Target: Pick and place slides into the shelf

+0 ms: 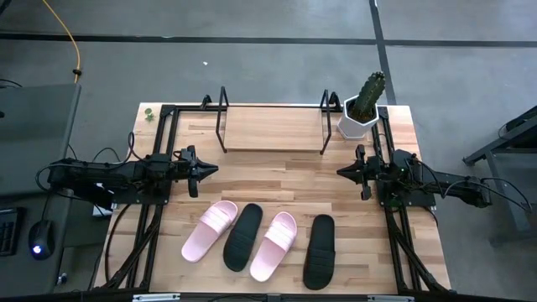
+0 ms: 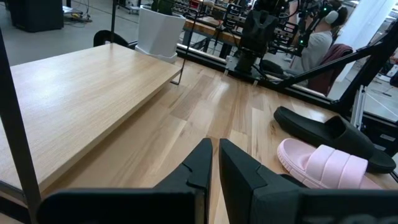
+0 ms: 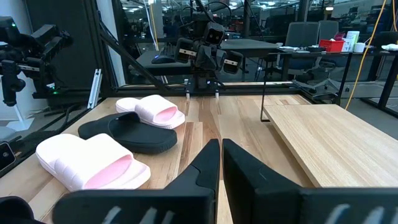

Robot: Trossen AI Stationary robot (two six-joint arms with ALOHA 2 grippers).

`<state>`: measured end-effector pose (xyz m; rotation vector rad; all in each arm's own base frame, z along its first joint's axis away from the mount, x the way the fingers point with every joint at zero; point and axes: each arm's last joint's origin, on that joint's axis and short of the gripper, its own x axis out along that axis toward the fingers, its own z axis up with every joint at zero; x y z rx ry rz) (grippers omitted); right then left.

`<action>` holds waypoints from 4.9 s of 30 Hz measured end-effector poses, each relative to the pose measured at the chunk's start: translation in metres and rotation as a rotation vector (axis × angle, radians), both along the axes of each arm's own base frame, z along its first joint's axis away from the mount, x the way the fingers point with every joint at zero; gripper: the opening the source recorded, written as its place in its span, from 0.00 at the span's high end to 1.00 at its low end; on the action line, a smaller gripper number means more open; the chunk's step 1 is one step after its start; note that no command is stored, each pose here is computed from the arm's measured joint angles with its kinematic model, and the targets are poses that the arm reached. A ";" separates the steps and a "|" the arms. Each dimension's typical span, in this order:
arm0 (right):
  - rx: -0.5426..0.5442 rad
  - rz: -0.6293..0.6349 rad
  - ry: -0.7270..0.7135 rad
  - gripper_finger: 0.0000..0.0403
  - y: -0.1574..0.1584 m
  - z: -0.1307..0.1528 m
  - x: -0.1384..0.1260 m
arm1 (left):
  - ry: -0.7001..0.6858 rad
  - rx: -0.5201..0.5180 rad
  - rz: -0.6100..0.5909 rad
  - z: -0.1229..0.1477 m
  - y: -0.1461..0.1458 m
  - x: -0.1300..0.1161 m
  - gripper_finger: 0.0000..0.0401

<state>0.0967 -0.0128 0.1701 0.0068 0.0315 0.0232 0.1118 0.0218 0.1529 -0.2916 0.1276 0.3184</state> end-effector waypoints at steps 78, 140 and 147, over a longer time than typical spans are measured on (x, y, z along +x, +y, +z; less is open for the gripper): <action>0.000 0.000 0.000 0.97 0.000 0.000 0.000 | 0.021 0.063 -0.010 0.000 0.000 0.000 0.95; 0.131 0.013 -0.140 0.97 0.000 0.014 -0.001 | -0.215 -0.030 -0.150 0.027 -0.004 0.002 0.95; 0.163 0.045 -0.210 0.97 0.002 0.032 -0.004 | -0.251 0.080 -0.157 0.063 -0.004 0.000 0.95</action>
